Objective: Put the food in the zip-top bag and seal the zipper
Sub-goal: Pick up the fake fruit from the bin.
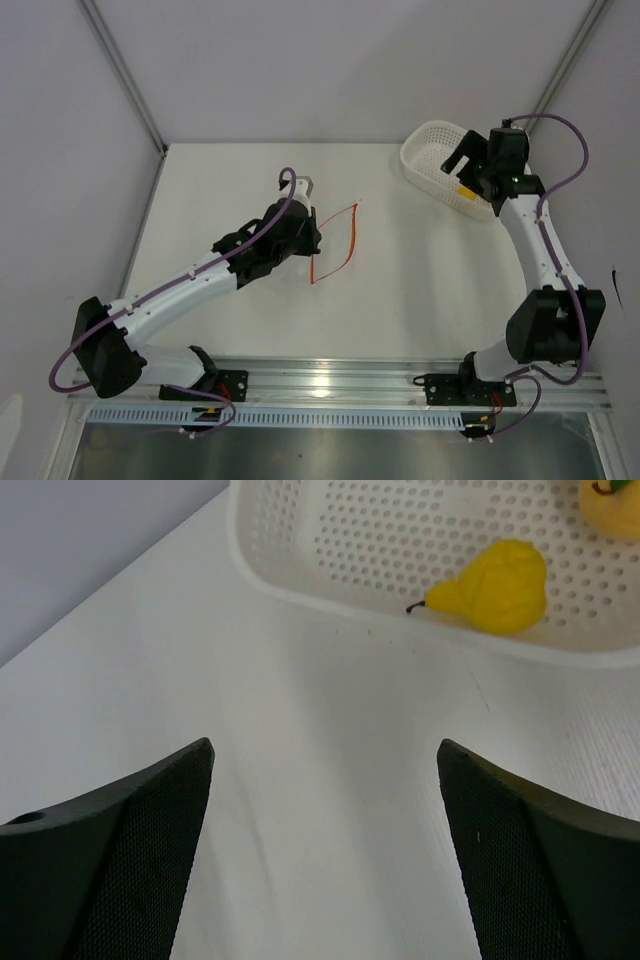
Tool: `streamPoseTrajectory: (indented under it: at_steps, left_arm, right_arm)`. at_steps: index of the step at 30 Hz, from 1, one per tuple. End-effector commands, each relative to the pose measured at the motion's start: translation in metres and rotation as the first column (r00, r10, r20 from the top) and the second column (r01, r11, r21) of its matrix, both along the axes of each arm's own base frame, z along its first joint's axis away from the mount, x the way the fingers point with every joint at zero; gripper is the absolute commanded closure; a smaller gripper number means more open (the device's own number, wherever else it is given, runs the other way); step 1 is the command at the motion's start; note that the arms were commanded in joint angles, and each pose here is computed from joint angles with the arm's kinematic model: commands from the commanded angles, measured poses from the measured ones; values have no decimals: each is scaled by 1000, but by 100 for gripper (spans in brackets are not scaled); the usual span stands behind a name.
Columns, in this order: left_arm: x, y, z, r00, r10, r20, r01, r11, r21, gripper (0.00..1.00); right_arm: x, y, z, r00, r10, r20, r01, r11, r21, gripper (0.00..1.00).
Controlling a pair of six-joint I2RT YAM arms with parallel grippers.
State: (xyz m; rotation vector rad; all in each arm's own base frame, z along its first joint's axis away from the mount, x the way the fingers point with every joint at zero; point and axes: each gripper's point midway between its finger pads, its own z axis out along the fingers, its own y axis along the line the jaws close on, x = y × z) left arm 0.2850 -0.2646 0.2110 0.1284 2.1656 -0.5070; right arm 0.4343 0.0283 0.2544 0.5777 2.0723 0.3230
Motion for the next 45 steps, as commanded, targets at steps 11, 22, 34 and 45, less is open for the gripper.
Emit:
streamPoseTrajectory:
  at_steps: [11,22,34,45]
  left_arm:
    - [7,-4,19,998,-16,63,17,999,-29,99]
    - [7,-12,12,998,-47,44,48,999,-21,99]
    - [10,-16,8,998,-54,28,54,999,-7,100]
    - [12,-19,-2,998,-58,2,58,998,4,99]
  right_arm:
    - [110,-70,-58,984,-117,-137,101,988,-115,12]
    - [133,-95,-116,955,-141,-260,100,981,-165,5]
    - [133,-105,-155,933,-146,-330,106,985,-135,5]
    - [121,-96,-182,916,-116,-385,87,992,-90,9]
